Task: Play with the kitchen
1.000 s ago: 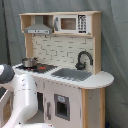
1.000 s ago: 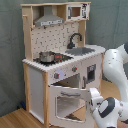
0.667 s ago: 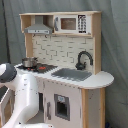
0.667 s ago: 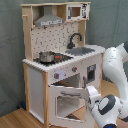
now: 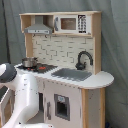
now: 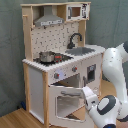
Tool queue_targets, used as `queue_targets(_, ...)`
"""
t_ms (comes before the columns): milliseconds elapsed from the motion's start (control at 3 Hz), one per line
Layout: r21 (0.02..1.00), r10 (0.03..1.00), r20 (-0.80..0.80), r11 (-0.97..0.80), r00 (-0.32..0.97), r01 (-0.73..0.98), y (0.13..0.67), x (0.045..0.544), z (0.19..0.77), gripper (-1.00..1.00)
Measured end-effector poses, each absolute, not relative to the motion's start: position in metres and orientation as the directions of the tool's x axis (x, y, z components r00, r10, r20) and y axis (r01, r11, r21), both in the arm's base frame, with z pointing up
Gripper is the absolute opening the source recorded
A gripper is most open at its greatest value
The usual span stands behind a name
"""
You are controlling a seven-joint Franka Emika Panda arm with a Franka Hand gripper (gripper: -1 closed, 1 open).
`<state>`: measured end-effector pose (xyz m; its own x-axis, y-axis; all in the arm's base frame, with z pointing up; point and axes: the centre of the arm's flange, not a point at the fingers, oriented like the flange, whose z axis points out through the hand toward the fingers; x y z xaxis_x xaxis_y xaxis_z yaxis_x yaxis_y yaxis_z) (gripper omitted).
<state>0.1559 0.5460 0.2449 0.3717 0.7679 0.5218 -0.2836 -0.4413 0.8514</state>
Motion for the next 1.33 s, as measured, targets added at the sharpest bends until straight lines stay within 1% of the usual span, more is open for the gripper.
queue_targets(667, 0.899, 0.837, 0.439, -0.404, 0.326, -0.171, 0.549, 0.174, 0.207, 1.00)
queue_targets(1000, 0.924, 0.871, 0.381, -0.366, 0.309, -0.108, 0.533, 0.177, 0.180, 1.00)
queue_targets(1333, 0.936, 0.879, 0.351, -0.336, 0.322, -0.102, 0.507, 0.193, 0.175, 1.00)
